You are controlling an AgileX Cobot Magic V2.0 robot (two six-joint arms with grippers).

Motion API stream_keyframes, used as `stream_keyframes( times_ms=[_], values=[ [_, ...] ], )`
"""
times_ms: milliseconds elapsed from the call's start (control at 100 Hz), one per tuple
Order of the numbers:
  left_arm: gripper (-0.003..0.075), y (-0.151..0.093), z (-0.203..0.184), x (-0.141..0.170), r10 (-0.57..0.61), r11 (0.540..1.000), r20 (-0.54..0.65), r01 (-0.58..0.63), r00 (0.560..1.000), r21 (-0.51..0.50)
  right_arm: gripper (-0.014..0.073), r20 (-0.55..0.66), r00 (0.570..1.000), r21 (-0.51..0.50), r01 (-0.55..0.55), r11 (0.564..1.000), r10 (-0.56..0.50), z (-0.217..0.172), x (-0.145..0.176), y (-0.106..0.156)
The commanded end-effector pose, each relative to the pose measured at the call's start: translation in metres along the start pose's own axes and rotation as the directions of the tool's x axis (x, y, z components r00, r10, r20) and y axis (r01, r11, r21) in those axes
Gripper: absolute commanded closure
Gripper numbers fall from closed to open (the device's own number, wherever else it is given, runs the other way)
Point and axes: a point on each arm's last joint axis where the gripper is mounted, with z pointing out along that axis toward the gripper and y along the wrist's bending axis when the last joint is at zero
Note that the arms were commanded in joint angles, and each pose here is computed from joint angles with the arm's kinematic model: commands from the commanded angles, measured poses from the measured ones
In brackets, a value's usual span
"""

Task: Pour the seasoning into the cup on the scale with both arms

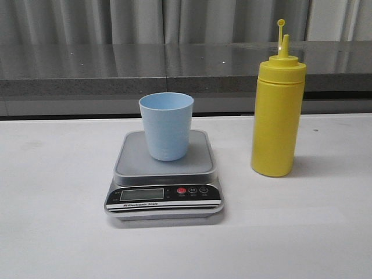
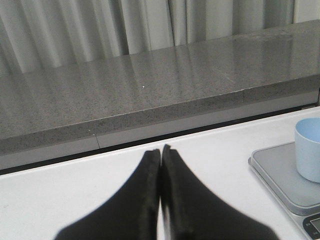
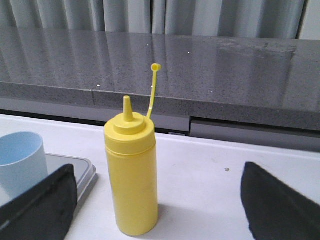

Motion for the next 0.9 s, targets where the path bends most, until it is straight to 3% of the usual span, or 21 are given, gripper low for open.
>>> stream_keyframes(
  times_ms=[0, 360, 470, 720, 890],
  values=[
    [0.0738, 0.001, -0.001, -0.014, -0.004, 1.000, 0.093, 0.004, 0.996, -0.006, -0.0059, 0.087, 0.996, -0.003, 0.010, 1.000, -0.010, -0.014, -0.017, 0.000],
    [0.0738, 0.001, -0.001, -0.014, -0.004, 1.000, 0.093, 0.004, 0.996, -0.006, -0.0024, 0.069, 0.997, -0.032, 0.036, 0.999, -0.034, -0.057, -0.014, 0.002],
    [0.0738, 0.001, -0.001, -0.014, -0.004, 1.000, 0.093, 0.004, 0.996, -0.006, 0.0130, 0.066, 0.996, -0.031, 0.063, 0.998, -0.061, -0.062, -0.013, 0.002],
    [0.0738, 0.001, -0.001, -0.014, -0.004, 1.000, 0.093, 0.004, 0.996, -0.006, 0.0671, 0.063, 0.996, -0.030, 0.070, 0.997, -0.068, -0.062, -0.013, 0.002],
    [0.0738, 0.001, -0.001, -0.014, -0.004, 1.000, 0.093, 0.004, 0.996, -0.006, 0.0663, 0.063, 0.996, -0.030, 0.070, 0.997, -0.068, -0.062, -0.013, 0.002]
  ],
)
